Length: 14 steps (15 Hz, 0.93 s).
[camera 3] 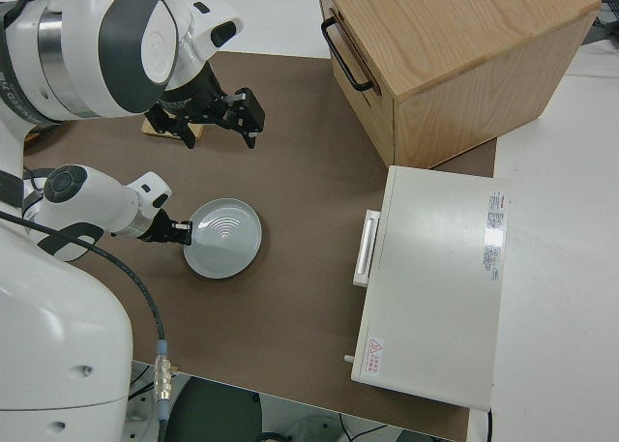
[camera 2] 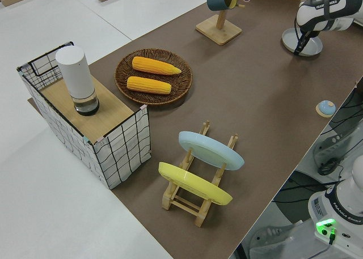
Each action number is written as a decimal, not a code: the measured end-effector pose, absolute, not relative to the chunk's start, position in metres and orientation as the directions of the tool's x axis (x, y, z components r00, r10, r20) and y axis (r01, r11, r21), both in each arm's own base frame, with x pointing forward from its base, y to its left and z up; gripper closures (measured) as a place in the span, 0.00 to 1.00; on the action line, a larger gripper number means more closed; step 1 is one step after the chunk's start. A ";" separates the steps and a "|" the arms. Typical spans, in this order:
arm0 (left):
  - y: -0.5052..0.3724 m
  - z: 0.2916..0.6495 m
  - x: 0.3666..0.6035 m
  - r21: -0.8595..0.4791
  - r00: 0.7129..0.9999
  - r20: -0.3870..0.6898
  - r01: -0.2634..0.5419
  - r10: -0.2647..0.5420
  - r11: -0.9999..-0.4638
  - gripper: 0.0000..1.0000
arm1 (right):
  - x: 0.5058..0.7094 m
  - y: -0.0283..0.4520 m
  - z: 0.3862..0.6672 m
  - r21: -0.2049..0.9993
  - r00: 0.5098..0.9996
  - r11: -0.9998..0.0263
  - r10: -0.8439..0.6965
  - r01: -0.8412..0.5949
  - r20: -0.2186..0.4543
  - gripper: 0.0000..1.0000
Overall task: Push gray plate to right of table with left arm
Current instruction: 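Push the gray plate across the table toward the toaster oven with the left gripper, then lift the left gripper off the gray plate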
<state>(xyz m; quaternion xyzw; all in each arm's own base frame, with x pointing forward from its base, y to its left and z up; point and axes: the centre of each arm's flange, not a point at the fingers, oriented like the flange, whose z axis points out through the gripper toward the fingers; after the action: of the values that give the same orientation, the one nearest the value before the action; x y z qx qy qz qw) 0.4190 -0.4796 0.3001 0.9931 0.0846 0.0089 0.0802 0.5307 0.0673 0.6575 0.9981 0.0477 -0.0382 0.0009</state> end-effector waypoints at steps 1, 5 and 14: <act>-0.480 0.300 0.419 0.160 0.986 0.004 0.167 0.169 -0.973 0.96 | 0.531 0.067 0.657 -0.002 0.993 -0.995 0.095 0.095 -0.076 0.01; -0.481 0.295 0.421 0.159 0.985 0.000 0.168 0.170 -0.973 0.61 | 0.531 0.067 0.657 -0.002 0.993 -0.995 0.095 0.095 -0.076 0.01; -0.447 0.335 0.455 0.140 0.985 0.013 0.168 0.172 -0.976 0.01 | 0.531 0.067 0.657 -0.002 0.993 -0.995 0.095 0.095 -0.076 0.01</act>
<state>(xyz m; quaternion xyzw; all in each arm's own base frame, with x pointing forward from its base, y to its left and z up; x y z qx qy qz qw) 0.4546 -0.4468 0.3354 0.9939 0.0855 0.0125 0.0691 0.5307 0.0673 0.6575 0.9981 0.0477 -0.0382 0.0009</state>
